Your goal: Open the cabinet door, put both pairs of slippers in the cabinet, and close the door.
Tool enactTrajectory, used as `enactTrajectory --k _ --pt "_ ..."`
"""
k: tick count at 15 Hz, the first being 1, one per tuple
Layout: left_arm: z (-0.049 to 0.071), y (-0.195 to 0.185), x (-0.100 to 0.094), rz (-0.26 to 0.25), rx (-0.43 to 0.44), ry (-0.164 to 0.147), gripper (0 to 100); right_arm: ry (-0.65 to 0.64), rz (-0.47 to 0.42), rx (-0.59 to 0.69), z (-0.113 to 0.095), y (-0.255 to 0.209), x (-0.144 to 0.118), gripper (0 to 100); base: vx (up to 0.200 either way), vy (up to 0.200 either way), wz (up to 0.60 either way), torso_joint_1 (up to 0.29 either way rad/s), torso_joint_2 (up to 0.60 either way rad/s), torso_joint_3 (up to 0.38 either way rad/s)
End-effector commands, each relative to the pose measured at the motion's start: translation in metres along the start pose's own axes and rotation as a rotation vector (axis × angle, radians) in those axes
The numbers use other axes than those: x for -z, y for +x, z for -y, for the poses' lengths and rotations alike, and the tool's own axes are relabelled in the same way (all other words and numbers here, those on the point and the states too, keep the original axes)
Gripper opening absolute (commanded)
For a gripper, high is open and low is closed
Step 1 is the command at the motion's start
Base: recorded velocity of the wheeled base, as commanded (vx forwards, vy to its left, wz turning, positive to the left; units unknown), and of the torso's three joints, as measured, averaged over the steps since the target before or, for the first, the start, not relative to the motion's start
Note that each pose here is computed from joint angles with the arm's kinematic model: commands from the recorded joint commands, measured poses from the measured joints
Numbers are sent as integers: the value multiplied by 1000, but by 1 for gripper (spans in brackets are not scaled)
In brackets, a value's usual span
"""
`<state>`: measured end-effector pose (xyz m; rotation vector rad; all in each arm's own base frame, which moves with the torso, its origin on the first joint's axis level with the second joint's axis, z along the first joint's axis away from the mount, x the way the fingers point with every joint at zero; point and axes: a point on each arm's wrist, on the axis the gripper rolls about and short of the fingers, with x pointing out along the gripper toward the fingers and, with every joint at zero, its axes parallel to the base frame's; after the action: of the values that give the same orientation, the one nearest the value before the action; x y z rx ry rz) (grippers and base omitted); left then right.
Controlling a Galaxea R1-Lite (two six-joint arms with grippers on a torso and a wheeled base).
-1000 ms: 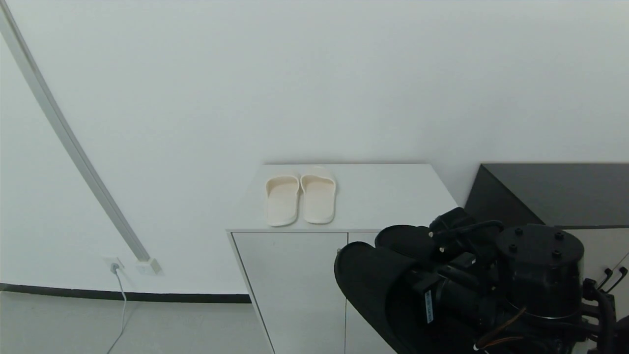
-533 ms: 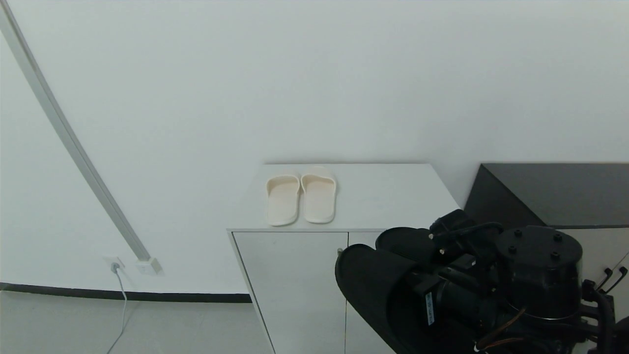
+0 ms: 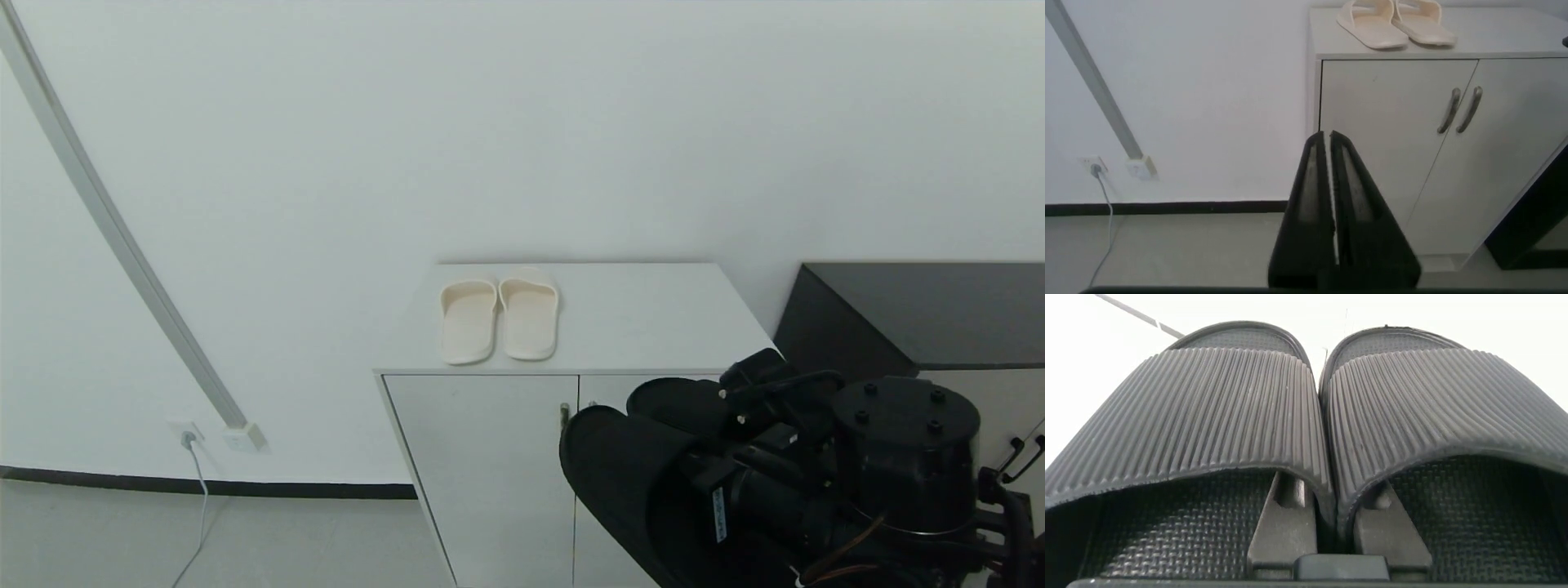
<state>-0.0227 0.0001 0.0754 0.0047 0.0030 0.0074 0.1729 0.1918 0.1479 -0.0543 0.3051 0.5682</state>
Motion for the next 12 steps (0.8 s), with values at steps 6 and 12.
enactTrajectory --k 6,12 --pt "0 0 0 0 -2 0 100 -11 -15 -12 -4 -2 5 0 0 0 0 -180 408 229" --pt "0 0 0 1 -2 -2 100 -14 -22 -11 -3 -4 7 0 0 0 0 -232 551 316"
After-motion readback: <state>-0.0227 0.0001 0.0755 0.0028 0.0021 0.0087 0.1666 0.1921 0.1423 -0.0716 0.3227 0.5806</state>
